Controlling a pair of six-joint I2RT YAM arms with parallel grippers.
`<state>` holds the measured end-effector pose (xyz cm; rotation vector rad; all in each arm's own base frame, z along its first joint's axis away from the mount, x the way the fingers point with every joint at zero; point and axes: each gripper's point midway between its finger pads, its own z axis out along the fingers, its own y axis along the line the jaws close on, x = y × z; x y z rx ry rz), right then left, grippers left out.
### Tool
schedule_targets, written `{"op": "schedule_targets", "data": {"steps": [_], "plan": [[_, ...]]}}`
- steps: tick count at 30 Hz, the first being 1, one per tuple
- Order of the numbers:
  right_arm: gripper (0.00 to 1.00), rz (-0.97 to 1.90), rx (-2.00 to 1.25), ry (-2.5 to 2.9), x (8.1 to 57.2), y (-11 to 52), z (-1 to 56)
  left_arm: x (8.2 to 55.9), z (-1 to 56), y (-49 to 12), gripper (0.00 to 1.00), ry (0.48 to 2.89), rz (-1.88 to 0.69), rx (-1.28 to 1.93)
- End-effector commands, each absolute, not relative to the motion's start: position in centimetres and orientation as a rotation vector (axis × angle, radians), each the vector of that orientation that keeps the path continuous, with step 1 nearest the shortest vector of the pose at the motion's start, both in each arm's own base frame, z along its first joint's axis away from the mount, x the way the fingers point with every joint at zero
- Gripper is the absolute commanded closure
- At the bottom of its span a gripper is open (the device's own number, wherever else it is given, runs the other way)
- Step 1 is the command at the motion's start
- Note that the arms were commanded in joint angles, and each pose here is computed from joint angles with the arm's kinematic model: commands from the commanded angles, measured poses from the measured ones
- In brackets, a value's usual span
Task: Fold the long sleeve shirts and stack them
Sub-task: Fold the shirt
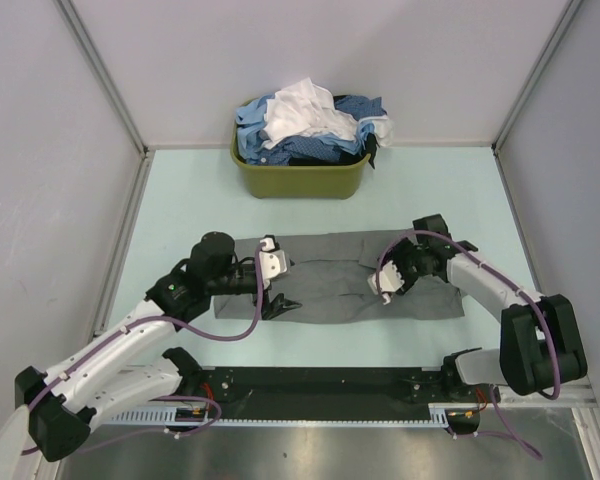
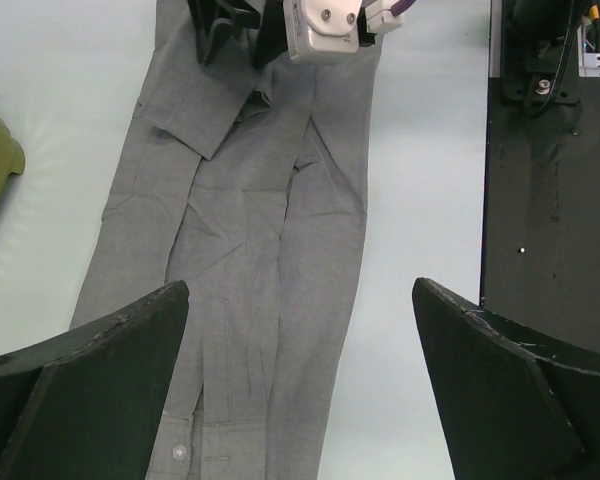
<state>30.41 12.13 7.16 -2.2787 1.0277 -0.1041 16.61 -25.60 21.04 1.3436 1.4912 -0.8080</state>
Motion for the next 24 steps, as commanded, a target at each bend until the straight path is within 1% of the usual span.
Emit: {"op": "schedule_targets", "data": {"steps": [1,2,3,4,5,7,8,9,11,12,14,15,16,20,23,24], "plan": [[0.49,-0.195,-2.292,0.926,32.0,12.6,8.1,16.5,21.5,-25.6,0.01,1.485,-0.828,1.339],[0.56,-0.194,-2.293,0.927,32.1,12.7,8.2,16.5,21.6,-25.6,0.01,1.483,-0.828,1.339],[0.72,-0.199,-2.292,0.938,32.2,12.7,8.3,16.5,21.5,-25.6,0.02,1.483,-0.828,1.341],[0.80,-0.194,-2.285,0.948,32.3,12.8,8.6,16.6,21.6,-25.6,0.02,1.484,-0.831,1.338],[1.00,-0.184,-2.284,0.960,32.1,12.8,8.8,16.5,21.6,-25.7,0.02,1.482,-0.833,1.340],[1.00,-0.173,-2.230,0.982,32.5,13.3,10.5,16.7,21.7,-25.7,0.03,1.479,-0.827,1.338],[1.00,-0.135,-2.225,1.008,31.9,13.3,10.8,16.9,21.8,-25.7,0.03,1.480,-0.820,1.332],[1.00,-0.136,-2.179,1.000,32.3,14.0,13.1,17.2,21.9,-25.8,0.04,1.477,-0.812,1.327],[1.00,-0.041,-2.109,1.103,31.1,14.6,14.7,17.8,22.4,-25.8,0.03,1.471,-0.784,1.309],[1.00,-0.026,-2.049,1.105,31.3,15.2,17.0,18.2,22.7,-26.0,0.03,1.462,-0.772,1.300],[1.00,0.097,-1.931,1.260,30.1,15.5,18.5,19.4,23.6,-26.2,0.02,1.419,-0.728,1.266],[1.00,0.131,-1.877,1.269,30.0,16.0,20.3,19.9,24.1,-26.3,0.02,1.403,-0.711,1.244],[1.00,0.211,-1.809,1.375,29.1,16.0,20.4,20.4,24.3,-26.5,0.02,1.391,-0.697,1.217],[1.00,0.377,-1.614,1.479,26.9,17.0,22.6,22.3,27.1,-29.0,0.01,1.229,-0.632,1.169],[1.00,0.491,-1.450,1.535,25.5,17.8,24.3,22.7,28.1,-31.5,0.00,1.117,-0.581,1.180],[1.00,0.514,-1.418,1.546,25.2,17.9,24.6,22.2,28.1,-32.5,0.01,1.086,-0.575,1.191]]}}
